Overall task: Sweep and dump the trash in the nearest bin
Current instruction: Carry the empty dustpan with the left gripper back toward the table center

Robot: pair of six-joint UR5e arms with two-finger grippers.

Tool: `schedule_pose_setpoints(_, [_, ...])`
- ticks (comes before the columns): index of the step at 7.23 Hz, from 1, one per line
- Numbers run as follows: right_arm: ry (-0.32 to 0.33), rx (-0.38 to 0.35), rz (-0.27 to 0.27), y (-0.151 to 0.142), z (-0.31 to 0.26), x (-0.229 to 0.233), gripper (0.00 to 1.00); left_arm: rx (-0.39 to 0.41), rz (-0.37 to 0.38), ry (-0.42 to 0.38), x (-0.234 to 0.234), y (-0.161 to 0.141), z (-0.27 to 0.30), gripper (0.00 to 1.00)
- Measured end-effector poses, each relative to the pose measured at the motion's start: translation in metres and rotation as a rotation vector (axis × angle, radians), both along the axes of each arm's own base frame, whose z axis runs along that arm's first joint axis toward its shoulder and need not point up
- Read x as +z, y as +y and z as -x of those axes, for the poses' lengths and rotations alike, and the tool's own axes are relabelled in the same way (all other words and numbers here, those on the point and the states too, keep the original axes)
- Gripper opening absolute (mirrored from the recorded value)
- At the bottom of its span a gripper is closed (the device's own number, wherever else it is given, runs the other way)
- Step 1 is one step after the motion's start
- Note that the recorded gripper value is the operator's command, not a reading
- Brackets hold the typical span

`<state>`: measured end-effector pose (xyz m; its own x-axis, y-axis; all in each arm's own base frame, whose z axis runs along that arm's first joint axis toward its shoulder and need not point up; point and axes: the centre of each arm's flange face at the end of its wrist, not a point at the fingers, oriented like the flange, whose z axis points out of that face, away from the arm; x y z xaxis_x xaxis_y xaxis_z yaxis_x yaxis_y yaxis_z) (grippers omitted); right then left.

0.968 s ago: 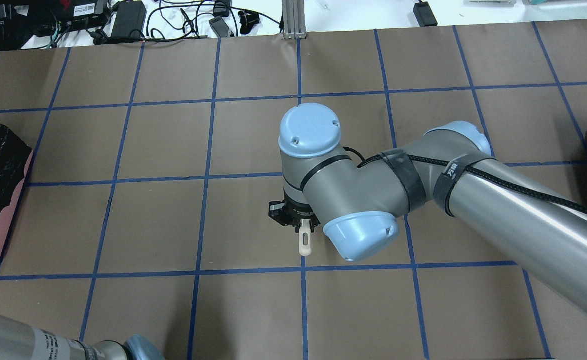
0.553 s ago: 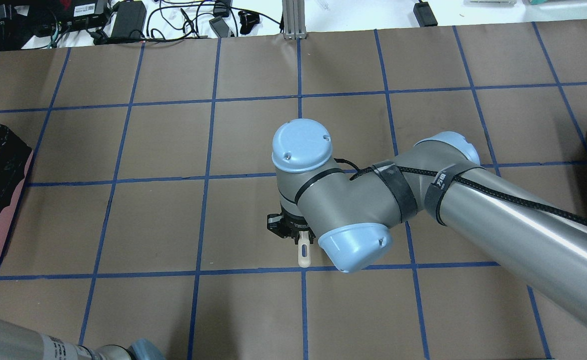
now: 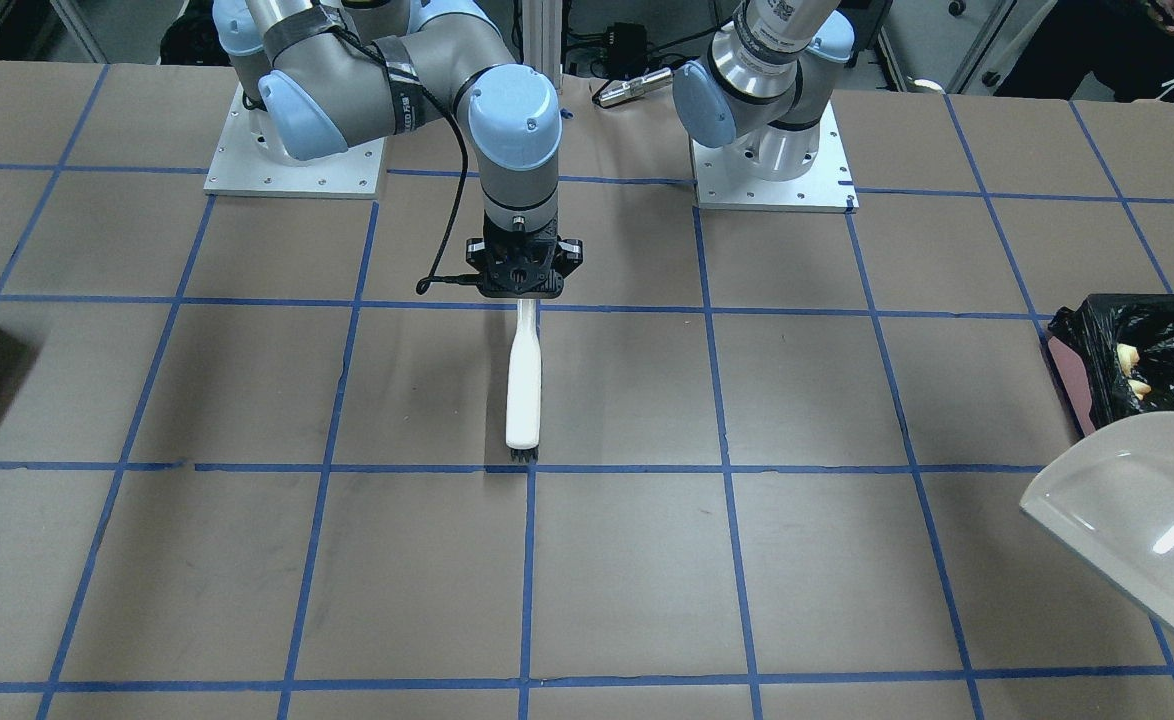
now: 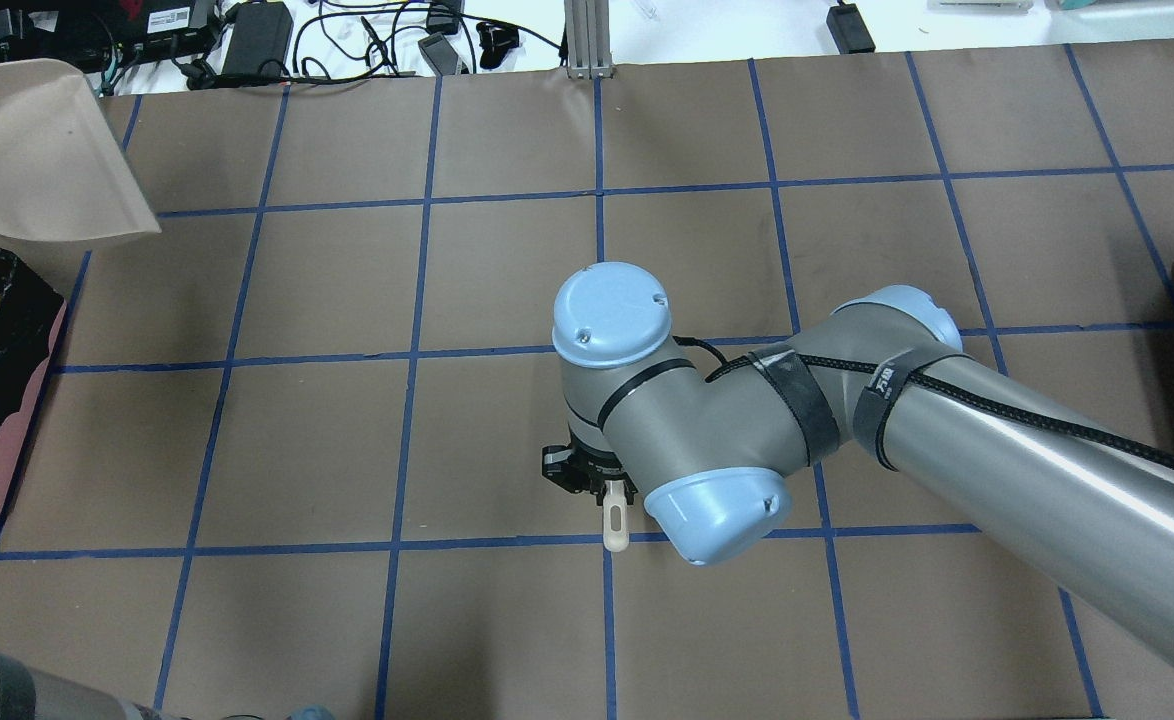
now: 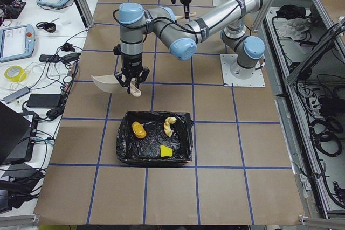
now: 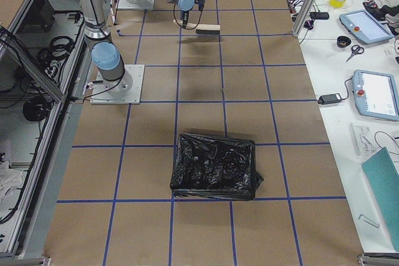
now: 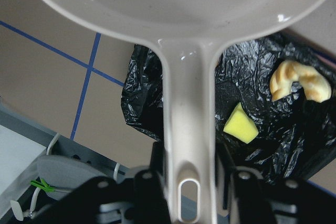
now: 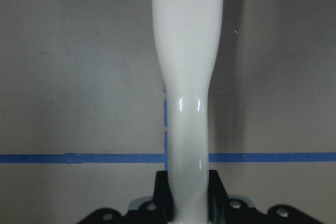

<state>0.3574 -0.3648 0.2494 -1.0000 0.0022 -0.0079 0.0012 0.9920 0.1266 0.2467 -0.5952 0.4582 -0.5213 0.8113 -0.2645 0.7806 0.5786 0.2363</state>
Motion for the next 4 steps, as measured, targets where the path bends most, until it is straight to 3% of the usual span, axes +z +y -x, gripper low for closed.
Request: schedule_pose_setpoints(4, [0.001,-0.003,-0.02,0.007,0.003,-0.008,0.0,0.221,0.029,0.095,-0.047,-0.018,0.134,0.0])
